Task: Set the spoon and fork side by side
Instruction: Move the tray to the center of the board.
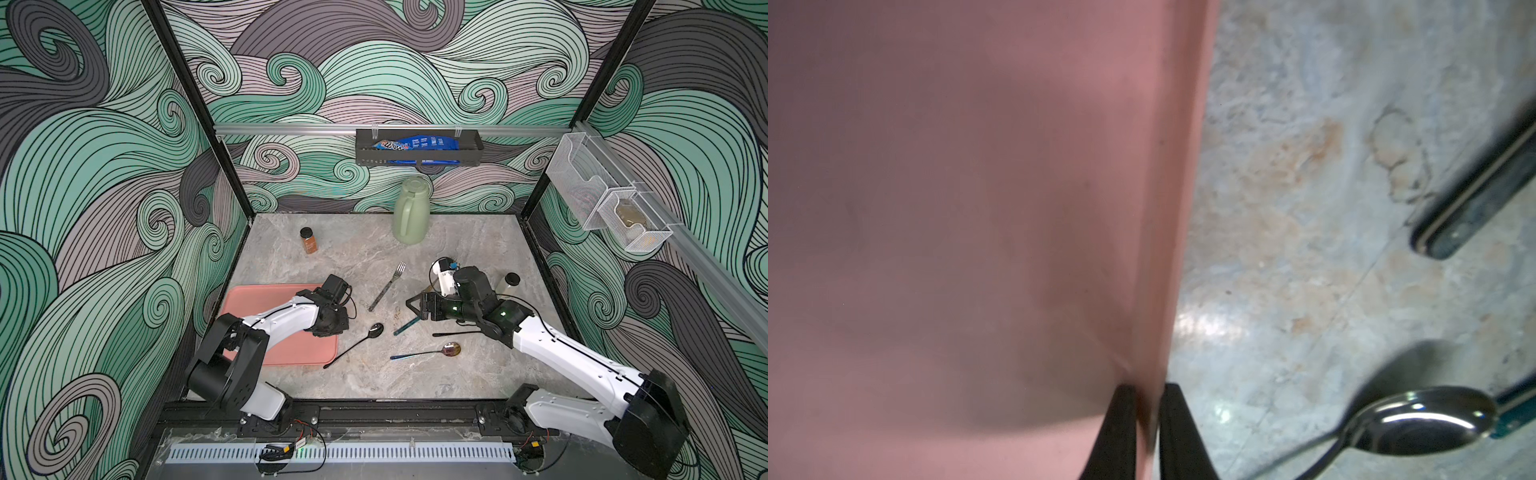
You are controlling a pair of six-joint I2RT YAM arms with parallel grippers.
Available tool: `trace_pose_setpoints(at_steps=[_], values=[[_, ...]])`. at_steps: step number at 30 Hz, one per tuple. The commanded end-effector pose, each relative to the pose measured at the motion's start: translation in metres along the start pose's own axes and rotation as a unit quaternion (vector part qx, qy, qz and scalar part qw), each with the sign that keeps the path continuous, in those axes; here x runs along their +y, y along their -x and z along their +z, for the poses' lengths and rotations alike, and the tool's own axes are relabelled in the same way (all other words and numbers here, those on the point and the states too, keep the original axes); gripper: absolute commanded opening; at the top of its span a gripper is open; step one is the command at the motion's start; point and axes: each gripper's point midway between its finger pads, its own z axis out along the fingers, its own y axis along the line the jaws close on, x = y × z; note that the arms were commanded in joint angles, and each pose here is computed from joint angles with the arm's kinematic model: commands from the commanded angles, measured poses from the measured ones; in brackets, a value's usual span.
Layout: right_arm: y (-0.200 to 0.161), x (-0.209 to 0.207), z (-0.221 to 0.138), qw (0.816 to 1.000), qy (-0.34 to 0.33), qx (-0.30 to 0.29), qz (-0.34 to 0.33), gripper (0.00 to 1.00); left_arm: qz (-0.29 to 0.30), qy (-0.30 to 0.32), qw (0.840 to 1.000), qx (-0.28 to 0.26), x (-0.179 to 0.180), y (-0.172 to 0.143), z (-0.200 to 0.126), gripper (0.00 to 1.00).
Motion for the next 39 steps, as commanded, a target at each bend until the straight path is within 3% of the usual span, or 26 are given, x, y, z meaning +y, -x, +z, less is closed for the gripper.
trace_pose_setpoints(at_steps=[1, 17, 39], values=[[0.0, 0.002, 0.0, 1.0, 0.005, 0.001, -0.001, 0.78, -0.005, -0.02, 1.0, 0.022, -0.016, -0.004, 0.019, 0.12], [0.002, -0.015, -0.003, 1.0, -0.003, 0.0, 0.012, 0.78, 0.011, -0.035, 0.999, 0.02, -0.071, 0.015, 0.039, 0.07], [0.011, -0.041, -0.013, 0.999, -0.018, -0.012, 0.04, 0.78, 0.039, -0.093, 0.995, 0.016, -0.156, 0.009, 0.05, 0.07]])
